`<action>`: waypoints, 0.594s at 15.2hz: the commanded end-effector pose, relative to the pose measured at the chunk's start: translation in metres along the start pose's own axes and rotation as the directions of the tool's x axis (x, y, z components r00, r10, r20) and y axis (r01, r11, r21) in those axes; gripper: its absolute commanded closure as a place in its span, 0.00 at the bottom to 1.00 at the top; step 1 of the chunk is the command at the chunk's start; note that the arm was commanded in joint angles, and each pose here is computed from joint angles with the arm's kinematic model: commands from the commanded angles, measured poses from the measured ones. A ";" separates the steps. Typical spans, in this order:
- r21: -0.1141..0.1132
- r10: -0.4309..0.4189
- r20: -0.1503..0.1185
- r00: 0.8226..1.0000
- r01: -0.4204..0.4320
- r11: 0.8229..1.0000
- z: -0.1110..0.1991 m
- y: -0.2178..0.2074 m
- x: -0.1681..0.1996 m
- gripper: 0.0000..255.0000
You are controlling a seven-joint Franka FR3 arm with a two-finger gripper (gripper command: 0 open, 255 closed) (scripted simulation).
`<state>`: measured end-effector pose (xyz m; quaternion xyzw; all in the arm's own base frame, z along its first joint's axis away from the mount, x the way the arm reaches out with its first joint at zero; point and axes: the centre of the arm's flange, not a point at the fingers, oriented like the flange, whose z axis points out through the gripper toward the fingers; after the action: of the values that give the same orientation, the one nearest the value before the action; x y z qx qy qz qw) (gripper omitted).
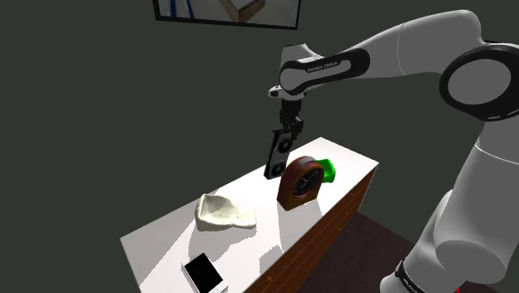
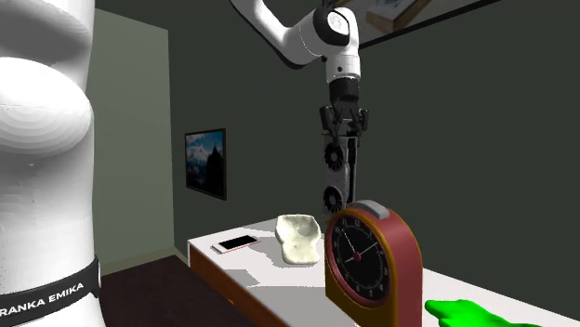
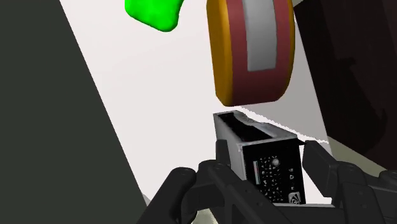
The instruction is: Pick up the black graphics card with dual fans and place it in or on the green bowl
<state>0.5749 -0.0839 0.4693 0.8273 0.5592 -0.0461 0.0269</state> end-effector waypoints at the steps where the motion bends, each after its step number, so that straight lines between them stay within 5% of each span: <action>1: -0.002 -0.001 0.000 1.000 0.001 1.000 -0.004 0.006 -0.026 1.00; 9: -0.002 -0.001 0.000 1.000 0.001 1.000 -0.017 0.044 -0.124 1.00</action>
<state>0.5731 -0.1997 0.4960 0.8274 0.5590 -0.0458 0.0270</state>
